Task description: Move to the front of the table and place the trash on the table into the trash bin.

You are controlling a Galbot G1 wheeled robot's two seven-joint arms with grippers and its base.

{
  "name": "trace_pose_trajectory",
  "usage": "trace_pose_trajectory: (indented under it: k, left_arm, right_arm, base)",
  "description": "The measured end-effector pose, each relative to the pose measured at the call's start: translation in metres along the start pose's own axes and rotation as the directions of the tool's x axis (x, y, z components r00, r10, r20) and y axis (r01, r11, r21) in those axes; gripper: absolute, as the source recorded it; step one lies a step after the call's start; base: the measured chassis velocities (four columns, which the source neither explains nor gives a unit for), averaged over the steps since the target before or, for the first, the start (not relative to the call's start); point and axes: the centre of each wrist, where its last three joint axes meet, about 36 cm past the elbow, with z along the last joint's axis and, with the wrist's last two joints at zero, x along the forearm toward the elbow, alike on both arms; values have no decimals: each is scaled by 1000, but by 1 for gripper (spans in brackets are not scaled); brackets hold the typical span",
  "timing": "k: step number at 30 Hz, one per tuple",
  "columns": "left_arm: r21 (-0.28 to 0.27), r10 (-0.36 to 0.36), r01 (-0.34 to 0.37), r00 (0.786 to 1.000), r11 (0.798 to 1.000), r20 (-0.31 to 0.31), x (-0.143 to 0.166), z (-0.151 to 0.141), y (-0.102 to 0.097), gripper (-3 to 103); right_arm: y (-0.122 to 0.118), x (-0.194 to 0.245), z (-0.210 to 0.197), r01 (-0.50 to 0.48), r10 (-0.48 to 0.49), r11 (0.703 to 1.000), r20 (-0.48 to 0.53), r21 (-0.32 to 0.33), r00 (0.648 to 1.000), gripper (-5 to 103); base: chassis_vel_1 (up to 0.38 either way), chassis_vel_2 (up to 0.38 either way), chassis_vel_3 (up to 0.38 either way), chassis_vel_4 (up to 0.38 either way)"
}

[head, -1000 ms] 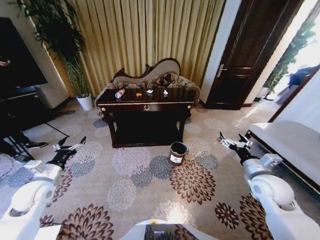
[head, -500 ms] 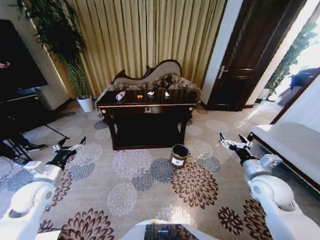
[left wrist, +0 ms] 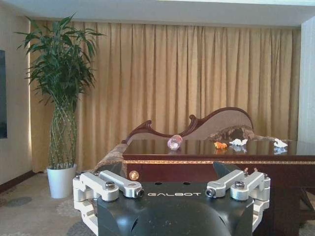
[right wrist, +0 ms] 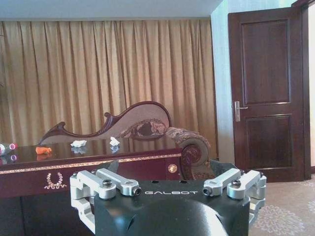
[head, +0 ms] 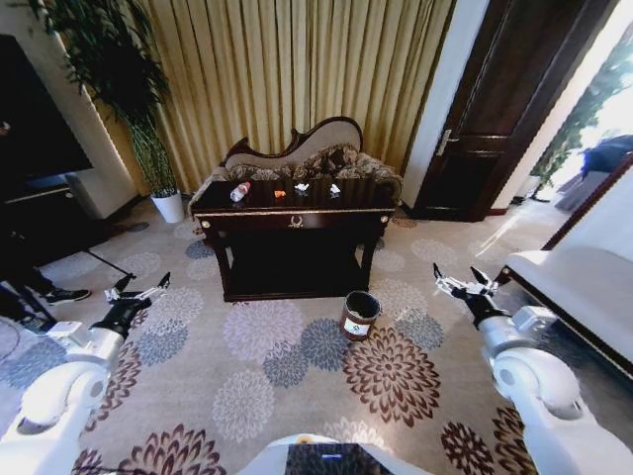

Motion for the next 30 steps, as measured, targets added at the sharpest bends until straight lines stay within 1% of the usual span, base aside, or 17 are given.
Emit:
trace_pose_trajectory:
  k: [8,30]
  left_arm:
    - [2,1,-1,1000,1000,0,1,2,0,100]
    - [6,0,0,1000,1000,3,2,10,5,100]
  right_arm:
    - [2,0,4,0,0,1000,-7,12,1000,100]
    - [5,3,8,-1,2,1000,-15,14,1000,100]
  base:
    - [-86,95,98,-81]
    - [-104,96,101,-100]
